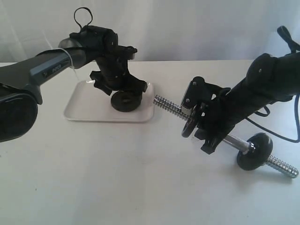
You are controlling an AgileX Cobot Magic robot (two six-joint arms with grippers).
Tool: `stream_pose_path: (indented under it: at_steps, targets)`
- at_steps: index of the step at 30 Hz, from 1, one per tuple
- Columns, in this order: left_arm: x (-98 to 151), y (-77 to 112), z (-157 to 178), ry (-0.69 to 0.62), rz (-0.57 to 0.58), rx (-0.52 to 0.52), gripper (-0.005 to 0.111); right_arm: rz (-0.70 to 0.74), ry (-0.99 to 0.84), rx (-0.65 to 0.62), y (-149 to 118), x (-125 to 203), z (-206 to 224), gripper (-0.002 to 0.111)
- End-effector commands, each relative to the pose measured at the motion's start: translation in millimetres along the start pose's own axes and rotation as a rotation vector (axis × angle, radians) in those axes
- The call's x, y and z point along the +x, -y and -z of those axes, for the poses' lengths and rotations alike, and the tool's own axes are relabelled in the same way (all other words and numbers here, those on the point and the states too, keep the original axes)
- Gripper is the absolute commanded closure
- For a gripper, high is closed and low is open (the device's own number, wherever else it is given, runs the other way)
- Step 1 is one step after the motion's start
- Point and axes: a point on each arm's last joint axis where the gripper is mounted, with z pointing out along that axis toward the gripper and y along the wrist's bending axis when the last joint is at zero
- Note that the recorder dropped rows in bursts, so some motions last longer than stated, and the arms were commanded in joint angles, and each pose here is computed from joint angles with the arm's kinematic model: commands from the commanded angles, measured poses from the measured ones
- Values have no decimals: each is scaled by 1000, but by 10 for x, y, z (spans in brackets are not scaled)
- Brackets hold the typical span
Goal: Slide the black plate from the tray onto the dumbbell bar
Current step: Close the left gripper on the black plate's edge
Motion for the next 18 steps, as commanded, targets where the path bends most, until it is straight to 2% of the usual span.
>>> stream_pose_path:
  at_steps: [1,9,18]
  targets:
    - [38,82,-115,22,-34,-20,2,-13,84,123,142,-134,193,108]
    - [43,66,-192,42,-43,-36,2,-13,87,133,151,-136,194,108]
    - [185,33,-289,-89,-37,-67,2,-13,87,132,150,-136,194,108]
